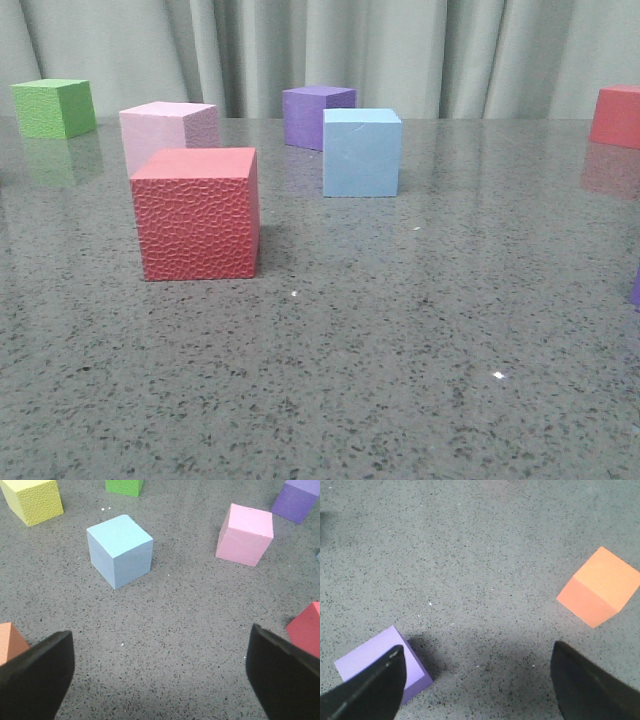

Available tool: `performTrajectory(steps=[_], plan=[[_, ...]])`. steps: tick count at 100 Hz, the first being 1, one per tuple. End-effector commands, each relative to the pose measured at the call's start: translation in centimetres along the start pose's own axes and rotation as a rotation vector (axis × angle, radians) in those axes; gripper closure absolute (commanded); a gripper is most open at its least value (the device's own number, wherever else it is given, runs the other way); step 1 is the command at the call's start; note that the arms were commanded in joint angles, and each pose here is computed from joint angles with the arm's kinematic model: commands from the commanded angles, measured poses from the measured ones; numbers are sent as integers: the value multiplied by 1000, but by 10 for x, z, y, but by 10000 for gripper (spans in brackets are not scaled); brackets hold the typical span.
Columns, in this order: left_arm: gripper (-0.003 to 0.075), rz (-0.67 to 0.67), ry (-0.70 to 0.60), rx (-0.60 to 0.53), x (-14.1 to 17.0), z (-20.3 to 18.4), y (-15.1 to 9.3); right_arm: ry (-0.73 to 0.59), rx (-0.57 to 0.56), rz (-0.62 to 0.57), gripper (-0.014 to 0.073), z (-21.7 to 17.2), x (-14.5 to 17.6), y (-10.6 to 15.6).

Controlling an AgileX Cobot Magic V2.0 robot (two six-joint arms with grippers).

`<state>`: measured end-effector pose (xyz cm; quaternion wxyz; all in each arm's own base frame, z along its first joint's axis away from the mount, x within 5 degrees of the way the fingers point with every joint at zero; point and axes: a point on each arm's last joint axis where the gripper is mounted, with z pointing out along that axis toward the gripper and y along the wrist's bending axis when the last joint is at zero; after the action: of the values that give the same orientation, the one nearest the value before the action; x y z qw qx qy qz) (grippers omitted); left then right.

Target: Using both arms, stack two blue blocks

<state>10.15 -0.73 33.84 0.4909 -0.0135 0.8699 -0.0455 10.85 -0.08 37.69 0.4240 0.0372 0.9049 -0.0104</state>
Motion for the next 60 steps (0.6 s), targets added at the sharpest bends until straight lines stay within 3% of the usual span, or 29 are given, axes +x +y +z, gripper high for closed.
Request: performTrajectory(steps=[1,28,60], plan=[[57,-9,-96,11,-15,-5,-2,-79,11,-16,5,-5,-9,-2],[57,-15,-134,20,-25,-8,-3,-83,10,-16,5,-5,-9,-1],[57,137,-102,-39,-94,8,-5,-88,1,-14,5,-5,-10,-1]])
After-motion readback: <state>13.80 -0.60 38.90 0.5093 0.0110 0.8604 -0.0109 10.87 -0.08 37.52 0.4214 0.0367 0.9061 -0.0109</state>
